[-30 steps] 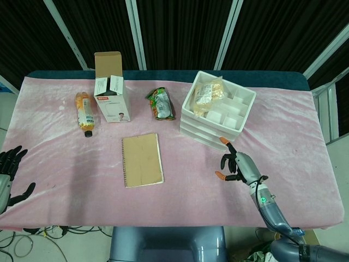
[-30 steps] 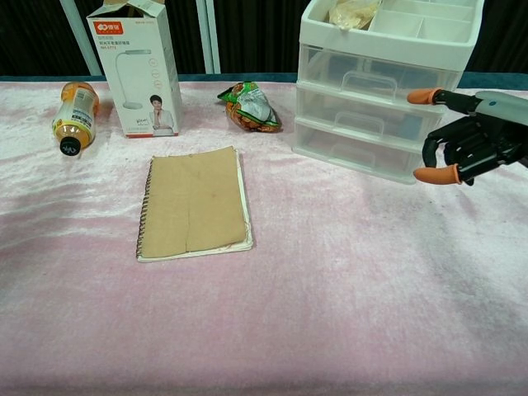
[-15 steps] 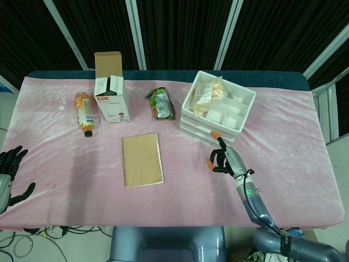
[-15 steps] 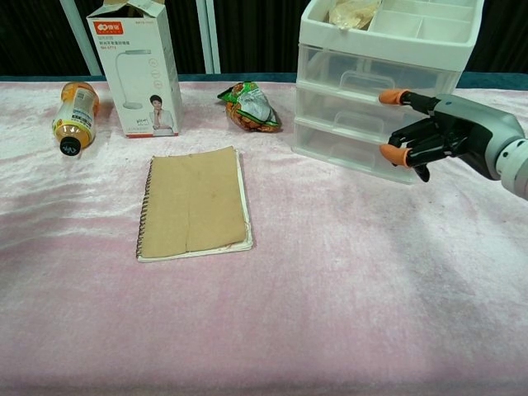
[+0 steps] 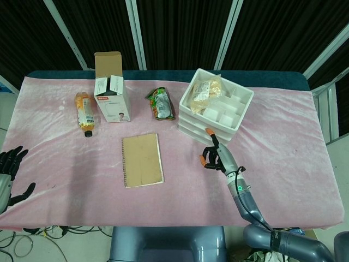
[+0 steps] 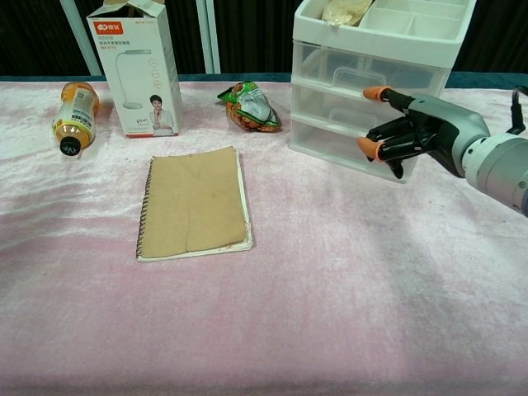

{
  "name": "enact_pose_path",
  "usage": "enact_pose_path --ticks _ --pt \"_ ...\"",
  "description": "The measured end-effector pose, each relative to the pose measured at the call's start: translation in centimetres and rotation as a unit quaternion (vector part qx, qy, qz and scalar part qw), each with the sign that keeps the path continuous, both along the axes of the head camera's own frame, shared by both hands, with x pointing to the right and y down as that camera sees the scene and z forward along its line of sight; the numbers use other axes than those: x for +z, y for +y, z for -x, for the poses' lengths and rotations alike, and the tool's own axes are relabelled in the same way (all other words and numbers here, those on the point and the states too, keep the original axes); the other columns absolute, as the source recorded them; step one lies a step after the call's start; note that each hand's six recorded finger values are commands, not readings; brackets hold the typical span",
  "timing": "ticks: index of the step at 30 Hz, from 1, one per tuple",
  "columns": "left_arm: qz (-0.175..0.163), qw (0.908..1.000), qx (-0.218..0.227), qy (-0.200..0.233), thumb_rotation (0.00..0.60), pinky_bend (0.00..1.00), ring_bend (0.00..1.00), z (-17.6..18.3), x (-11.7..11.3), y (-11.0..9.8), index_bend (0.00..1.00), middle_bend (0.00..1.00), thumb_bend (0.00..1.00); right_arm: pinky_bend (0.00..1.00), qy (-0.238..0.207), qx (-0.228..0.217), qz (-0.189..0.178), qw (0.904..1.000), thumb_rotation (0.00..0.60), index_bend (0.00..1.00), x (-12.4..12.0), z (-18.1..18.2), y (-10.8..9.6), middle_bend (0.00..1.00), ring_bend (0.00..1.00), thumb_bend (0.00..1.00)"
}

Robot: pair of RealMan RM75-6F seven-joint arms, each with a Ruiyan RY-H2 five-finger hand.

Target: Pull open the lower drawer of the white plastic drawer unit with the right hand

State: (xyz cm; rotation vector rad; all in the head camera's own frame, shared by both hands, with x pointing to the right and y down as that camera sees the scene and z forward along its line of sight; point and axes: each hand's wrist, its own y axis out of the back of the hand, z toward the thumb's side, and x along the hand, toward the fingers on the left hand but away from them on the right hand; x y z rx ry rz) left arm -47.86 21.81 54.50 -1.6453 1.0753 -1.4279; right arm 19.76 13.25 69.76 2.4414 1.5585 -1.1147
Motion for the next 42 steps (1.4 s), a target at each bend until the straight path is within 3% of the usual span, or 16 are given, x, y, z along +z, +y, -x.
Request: enact_pose_path --ticks 14,42 --pt "0.003 1.0 0.0 -0.001 0.6 0.01 0.0 0.1 0.1 0.0 0.06 0.01 0.31 0.71 -0.005 0.005 -0.018 0.9998 0.6 0.04 -0.4 1.6 -0.8 0.68 0.76 0.42" --pt "0.001 1.0 0.0 -0.006 0.6 0.01 0.0 0.2 0.0 0.0 0.06 0.01 0.31 0.71 -0.01 0.022 0.005 0.9997 0.6 0.04 1.1 3.4 -1.9 0.68 0.76 0.46"
